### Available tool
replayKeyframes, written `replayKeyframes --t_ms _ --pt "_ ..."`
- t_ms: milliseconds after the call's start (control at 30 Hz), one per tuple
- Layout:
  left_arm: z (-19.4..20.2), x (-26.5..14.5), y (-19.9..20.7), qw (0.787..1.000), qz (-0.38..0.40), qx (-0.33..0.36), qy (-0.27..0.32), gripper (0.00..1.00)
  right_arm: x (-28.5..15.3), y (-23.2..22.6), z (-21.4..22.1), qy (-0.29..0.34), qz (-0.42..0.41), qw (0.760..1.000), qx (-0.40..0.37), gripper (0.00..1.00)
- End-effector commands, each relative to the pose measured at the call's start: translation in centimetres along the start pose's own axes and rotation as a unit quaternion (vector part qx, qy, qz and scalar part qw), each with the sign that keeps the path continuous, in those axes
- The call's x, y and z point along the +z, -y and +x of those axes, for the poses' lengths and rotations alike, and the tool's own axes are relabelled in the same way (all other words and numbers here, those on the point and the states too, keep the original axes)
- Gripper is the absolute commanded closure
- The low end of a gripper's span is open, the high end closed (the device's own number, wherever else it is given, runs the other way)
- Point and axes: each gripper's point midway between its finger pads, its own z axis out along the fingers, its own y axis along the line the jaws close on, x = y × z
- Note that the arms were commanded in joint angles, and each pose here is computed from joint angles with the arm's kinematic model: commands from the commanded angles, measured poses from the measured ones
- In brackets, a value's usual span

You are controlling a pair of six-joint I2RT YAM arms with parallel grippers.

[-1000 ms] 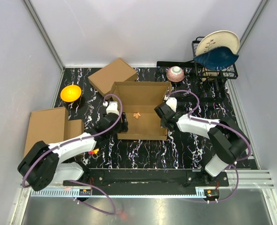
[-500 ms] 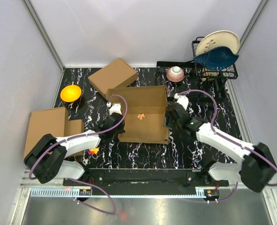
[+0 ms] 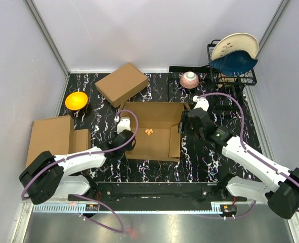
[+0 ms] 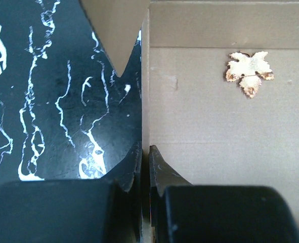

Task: Fold the paper box
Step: Fold the paper box at the center of the board.

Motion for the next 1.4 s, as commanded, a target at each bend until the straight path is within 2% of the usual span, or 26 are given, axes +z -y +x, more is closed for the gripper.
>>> replayKeyframes --t_ms 0,200,367,567,700,1067,1200,1333,1367 --pt "0.3 -0.7 -1.8 0.999 -0.033 -0.032 0.015 1.00 -0.2 1.1 2.5 -0.037 0.016 0.999 -0.001 0.35" --pt "0.0 -1.1 -1.8 0.998 -0.033 -0.043 0.022 1.00 1.1 1.9 6.1 -0.070 0.023 0.997 0.020 0.26" --pt "0.4 -1.1 -1.5 0.999 -0.032 -0.036 0.021 1.00 2.8 0.9 6.7 -0.075 0.010 0.997 0.022 0.25" --pt "0.7 -1.2 -1.3 0.999 -0.030 -0.024 0.020 1.00 6.5 -1.3 7.7 -0.090 -0.009 0.995 0.031 0.18" --pt "0.6 -1.2 -1.2 0.999 -0.030 -0.018 0.022 1.00 9.6 -1.1 9.7 -0.118 0.019 0.993 0.017 0.14" --pt "0.7 -1.6 -0.9 0.999 -0.028 -0.004 0.027 1.00 12.3 -0.7 10.1 -0.106 0.055 0.993 0.018 0.14" --pt "0.8 -1.5 -0.8 0.999 -0.029 0.001 0.025 1.00 12.9 -0.8 9.8 -0.099 0.061 0.993 0.023 0.17" --pt "0.8 -1.6 -0.8 0.999 -0.030 0.001 0.026 1.00 12.6 -1.8 9.7 -0.097 0.029 0.994 0.032 0.17" --pt "0.8 -1.6 -0.9 0.999 -0.030 0.002 0.025 1.00 12.1 -2.8 8.3 -0.077 0.002 0.996 0.039 0.16"
